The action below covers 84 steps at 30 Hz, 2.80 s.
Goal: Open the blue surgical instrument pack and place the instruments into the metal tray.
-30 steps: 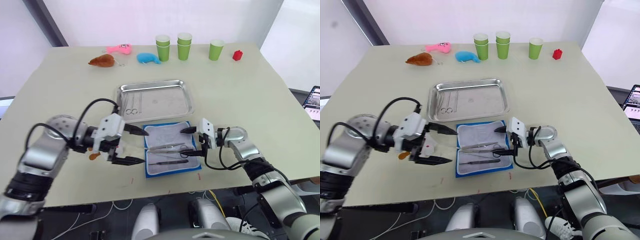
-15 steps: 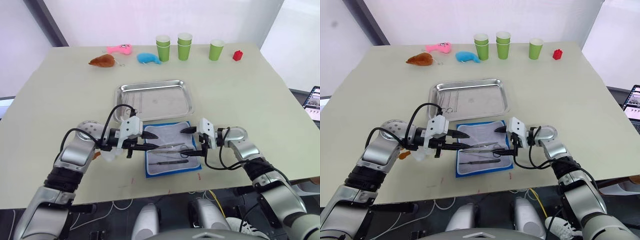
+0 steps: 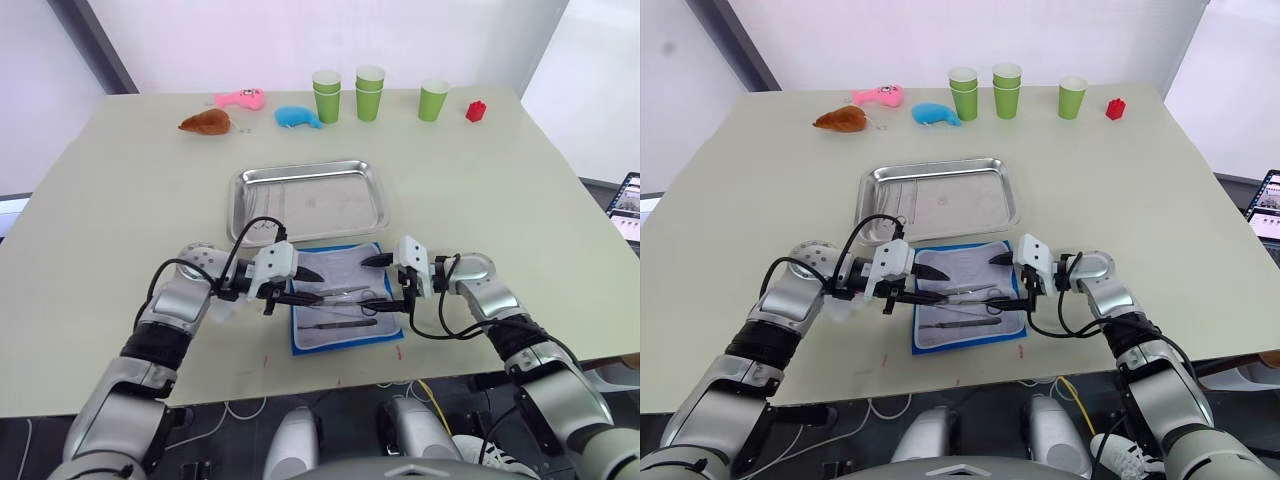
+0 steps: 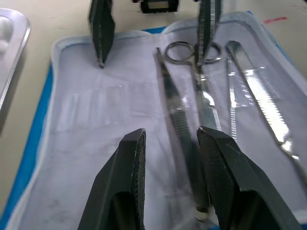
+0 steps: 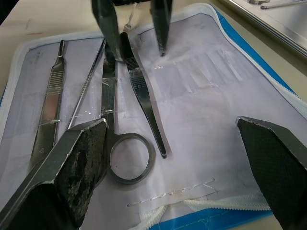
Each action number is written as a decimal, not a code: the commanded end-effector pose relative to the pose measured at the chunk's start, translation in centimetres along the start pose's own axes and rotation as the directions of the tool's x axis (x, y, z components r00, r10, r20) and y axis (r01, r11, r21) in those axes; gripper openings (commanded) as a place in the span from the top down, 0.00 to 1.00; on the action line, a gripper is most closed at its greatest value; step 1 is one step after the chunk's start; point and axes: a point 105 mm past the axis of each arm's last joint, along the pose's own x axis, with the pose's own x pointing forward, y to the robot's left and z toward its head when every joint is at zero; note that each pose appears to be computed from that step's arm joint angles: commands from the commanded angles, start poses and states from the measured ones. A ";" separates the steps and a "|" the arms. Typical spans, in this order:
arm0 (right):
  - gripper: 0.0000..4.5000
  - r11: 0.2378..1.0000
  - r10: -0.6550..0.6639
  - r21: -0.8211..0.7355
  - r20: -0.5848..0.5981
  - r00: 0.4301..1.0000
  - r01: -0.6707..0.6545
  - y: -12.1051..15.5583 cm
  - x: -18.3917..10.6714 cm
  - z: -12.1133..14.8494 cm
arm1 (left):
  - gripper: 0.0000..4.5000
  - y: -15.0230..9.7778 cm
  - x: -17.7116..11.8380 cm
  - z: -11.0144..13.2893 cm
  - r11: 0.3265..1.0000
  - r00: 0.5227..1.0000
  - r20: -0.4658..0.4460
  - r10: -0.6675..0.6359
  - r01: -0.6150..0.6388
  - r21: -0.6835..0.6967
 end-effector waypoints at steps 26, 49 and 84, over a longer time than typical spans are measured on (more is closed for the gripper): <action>0.00 0.981 0.050 0.192 -0.219 0.975 -0.007 2.7 -0.5 -7.0 | 1.00 -0.5 -0.4 0.2 0.999 0.997 -0.072 -0.025 0.023 -0.031; 0.00 0.981 0.051 0.195 -0.219 0.974 -0.007 2.7 -0.4 -7.1 | 1.00 0.4 -2.3 2.8 1.000 0.970 -0.244 -0.005 0.007 0.008; 0.00 0.981 0.063 0.194 -0.211 0.975 -0.021 2.8 0.1 -6.9 | 1.00 1.6 -10.0 8.3 0.974 0.976 -0.089 0.199 -0.207 -0.091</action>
